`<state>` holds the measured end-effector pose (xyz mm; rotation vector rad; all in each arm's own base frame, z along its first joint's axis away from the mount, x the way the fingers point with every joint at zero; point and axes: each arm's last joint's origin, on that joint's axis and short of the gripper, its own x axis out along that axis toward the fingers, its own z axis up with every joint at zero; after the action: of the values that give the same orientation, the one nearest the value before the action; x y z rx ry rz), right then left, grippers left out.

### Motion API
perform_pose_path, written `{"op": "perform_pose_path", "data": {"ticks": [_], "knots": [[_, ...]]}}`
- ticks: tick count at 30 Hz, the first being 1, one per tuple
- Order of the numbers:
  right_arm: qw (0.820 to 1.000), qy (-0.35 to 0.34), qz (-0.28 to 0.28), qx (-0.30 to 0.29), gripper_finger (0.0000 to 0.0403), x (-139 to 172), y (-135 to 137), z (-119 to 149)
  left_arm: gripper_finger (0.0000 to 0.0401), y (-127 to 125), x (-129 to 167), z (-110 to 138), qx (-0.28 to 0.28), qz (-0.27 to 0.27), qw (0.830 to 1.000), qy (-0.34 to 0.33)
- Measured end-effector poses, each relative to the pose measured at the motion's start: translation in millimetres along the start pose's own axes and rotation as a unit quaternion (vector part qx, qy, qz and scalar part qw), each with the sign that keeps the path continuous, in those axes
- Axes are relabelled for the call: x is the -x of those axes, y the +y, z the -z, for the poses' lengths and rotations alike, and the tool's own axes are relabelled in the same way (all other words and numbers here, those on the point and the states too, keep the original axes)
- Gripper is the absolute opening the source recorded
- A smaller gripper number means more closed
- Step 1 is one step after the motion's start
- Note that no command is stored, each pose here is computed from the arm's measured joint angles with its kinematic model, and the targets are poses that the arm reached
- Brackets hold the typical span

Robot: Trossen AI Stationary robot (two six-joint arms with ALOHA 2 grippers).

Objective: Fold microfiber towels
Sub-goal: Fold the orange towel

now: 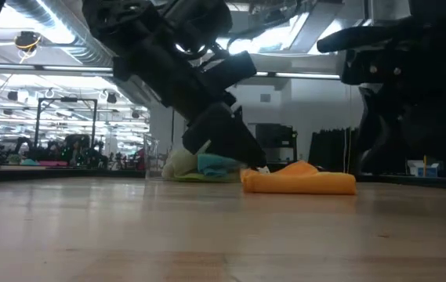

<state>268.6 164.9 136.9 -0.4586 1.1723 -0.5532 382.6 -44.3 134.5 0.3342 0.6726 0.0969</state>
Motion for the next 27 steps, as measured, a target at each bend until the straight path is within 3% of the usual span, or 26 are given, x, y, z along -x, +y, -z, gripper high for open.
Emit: {"op": "perform_pose_path", "data": {"ticks": [6, 13, 19, 23, 27], "knots": [[1.000, -0.013, 0.023, 0.015, 0.0165, -3.7, -1.2, 3.1, 0.0204, 1.2, -0.5, 2.4, -0.003, -0.008, 1.000, 0.012], [1.000, -0.019, 0.022, -0.008, 0.0168, -5.8, -1.9, 0.2, 0.0206, 7.4, -2.3, 3.6, 0.003, -0.015, 1.000, 0.014], [0.998, -0.008, 0.019, -0.056, 0.0225, -14.9, -8.5, -6.7, 0.0207, 8.9, -2.7, 3.7, 0.005, -0.017, 1.000, 0.014], [0.999, -0.004, 0.019, -0.046, 0.0267, -20.3, -11.6, -10.5, 0.0208, 7.9, -3.2, 4.1, 0.006, -0.003, 1.000, 0.012], [1.000, 0.014, 0.012, -0.025, 0.0281, -27.5, -14.3, -13.2, 0.0208, 5.9, -7.5, 8.2, 0.004, 0.009, 1.000, 0.015]]}}
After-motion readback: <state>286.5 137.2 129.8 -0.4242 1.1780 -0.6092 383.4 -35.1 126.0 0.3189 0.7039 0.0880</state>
